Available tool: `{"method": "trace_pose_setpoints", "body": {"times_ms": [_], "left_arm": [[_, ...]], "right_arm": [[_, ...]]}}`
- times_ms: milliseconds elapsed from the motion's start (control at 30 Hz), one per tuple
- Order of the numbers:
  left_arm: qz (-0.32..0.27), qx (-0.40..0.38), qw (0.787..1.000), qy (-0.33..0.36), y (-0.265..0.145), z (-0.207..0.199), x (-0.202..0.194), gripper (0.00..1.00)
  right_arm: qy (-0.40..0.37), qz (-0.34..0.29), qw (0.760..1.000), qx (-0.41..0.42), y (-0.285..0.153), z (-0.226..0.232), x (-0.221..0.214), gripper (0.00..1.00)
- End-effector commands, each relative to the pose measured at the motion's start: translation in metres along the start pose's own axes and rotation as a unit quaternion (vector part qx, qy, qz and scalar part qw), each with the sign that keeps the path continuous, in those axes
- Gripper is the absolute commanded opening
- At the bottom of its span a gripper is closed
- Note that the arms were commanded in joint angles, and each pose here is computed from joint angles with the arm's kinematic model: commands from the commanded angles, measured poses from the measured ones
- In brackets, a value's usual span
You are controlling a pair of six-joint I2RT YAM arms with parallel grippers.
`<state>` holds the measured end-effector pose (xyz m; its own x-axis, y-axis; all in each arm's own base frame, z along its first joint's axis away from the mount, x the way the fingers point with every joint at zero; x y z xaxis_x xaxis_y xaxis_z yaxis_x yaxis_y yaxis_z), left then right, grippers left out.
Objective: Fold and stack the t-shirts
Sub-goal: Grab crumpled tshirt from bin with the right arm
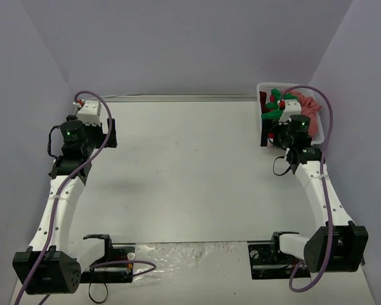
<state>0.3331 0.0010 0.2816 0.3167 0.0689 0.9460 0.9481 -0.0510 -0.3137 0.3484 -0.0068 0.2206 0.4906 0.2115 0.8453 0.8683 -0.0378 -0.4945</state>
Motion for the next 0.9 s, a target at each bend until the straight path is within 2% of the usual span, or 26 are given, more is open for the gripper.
{"method": "trace_pose_setpoints", "body": {"times_ms": [0,100,167,233,300,467,567,600,633,700,733,800,867], "left_arm": [[0.015,-0.002,1.000,0.015,0.000,0.000,-0.005,0.94],[0.012,0.038,0.999,0.024,-0.009,0.013,-0.004,0.94],[-0.020,0.078,0.996,0.028,-0.020,0.025,0.004,0.94],[-0.031,0.080,0.995,0.046,-0.027,0.026,0.008,0.94],[-0.023,0.049,0.996,0.066,-0.026,0.019,0.007,0.94],[0.000,0.038,0.998,0.040,-0.022,0.014,-0.002,0.94],[0.001,0.036,0.999,0.039,-0.022,0.014,-0.001,0.94],[0.004,0.033,0.999,0.034,-0.021,0.013,-0.001,0.94],[0.008,0.030,0.999,0.033,-0.021,0.013,-0.002,0.94],[0.017,0.026,0.999,0.027,-0.019,0.012,-0.005,0.94],[0.019,0.032,0.999,0.022,-0.018,0.013,-0.007,0.94],[0.014,0.033,0.999,0.024,-0.020,0.016,-0.008,0.94],[0.017,0.035,0.999,0.029,-0.021,0.018,-0.012,0.94]], "right_arm": [[-0.007,-0.059,0.997,0.043,-0.021,0.009,0.023,1.00],[-0.057,-0.056,0.993,0.083,-0.018,0.014,0.006,1.00],[-0.072,-0.054,0.993,0.078,-0.017,0.012,0.002,1.00],[-0.070,-0.068,0.994,0.058,-0.023,0.006,0.012,1.00],[-0.075,-0.093,0.992,0.048,-0.034,0.001,0.029,1.00],[-0.112,-0.110,0.987,0.021,-0.038,-0.013,0.056,1.00],[-0.106,-0.101,0.989,-0.010,-0.026,-0.027,0.077,1.00],[-0.091,-0.077,0.993,-0.009,-0.011,-0.027,0.073,1.00],[-0.083,-0.087,0.993,-0.020,-0.010,-0.033,0.091,1.00],[-0.074,-0.056,0.995,-0.024,0.013,-0.035,0.089,1.00],[-0.066,-0.065,0.995,-0.031,0.017,-0.040,0.104,1.00],[-0.060,-0.040,0.997,-0.036,0.041,-0.041,0.100,1.00],[-0.047,-0.040,0.997,-0.047,0.051,-0.047,0.115,0.98]]}}
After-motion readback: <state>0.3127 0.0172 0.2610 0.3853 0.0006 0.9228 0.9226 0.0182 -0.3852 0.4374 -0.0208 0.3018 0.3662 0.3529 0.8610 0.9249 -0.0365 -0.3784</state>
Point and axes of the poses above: each gripper's point midway between its finger pads, its own y axis out along the fingers, its own z axis along the line the jaws close on, x = y × z, the point moved 3 cm from there along -y, back along the fingers, and after that the axes turned 8 degrees about -y, right-handed, at the moved point
